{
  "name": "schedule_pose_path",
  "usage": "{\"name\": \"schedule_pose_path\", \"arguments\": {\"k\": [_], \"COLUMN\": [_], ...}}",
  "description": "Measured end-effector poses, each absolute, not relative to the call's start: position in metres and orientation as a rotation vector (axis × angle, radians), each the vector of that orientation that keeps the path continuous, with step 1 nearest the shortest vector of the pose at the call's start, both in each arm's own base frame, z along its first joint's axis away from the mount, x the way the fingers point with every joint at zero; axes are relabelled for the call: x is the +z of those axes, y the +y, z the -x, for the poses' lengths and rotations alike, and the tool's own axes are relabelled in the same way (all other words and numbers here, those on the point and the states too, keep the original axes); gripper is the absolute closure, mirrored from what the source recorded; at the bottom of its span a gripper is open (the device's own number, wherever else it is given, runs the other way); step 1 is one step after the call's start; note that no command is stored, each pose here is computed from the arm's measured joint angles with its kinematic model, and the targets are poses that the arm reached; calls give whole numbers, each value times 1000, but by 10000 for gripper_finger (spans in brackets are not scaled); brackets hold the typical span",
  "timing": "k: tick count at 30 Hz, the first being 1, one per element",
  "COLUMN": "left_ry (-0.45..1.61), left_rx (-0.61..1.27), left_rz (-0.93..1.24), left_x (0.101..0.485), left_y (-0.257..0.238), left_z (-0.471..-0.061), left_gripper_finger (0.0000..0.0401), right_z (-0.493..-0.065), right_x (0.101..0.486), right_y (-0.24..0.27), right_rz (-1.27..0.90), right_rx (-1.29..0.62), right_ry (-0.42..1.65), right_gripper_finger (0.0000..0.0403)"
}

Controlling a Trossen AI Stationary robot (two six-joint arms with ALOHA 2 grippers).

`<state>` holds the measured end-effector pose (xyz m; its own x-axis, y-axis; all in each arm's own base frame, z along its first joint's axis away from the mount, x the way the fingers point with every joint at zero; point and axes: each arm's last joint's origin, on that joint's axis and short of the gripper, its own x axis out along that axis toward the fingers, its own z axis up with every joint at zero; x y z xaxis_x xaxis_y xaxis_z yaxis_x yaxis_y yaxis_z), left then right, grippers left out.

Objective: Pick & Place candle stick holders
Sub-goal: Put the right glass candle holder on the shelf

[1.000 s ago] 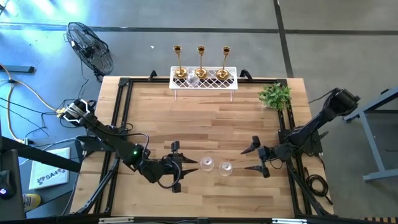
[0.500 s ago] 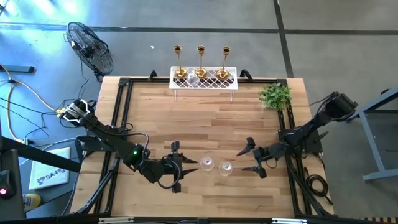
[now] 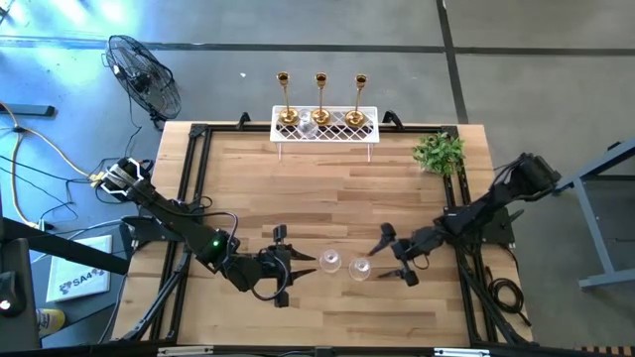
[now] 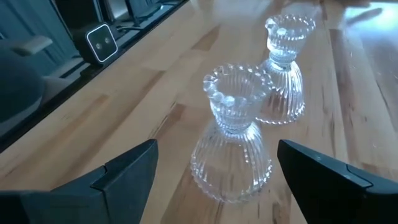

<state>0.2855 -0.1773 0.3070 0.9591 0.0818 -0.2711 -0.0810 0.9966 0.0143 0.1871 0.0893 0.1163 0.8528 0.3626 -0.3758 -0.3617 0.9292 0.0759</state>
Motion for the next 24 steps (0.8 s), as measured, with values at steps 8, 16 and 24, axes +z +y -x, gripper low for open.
{"name": "schedule_pose_path", "arguments": {"k": [8,16,24], "left_ry": [276,278,278], "left_rx": [82,81,81], "left_rz": [-4,-5,1], "left_x": [307,307,307], "left_y": [-177,-177,-177], "left_z": [-286,-285,-285], "left_gripper_finger": [293,293,293], "right_z": [-196,-213,-227], "right_x": [119,115,115], "right_y": [83,90,84], "right_rz": [-29,-11,3], "right_rx": [437,513,584], "right_ry": [392,432,427], "right_gripper_finger": [77,77,76]}}
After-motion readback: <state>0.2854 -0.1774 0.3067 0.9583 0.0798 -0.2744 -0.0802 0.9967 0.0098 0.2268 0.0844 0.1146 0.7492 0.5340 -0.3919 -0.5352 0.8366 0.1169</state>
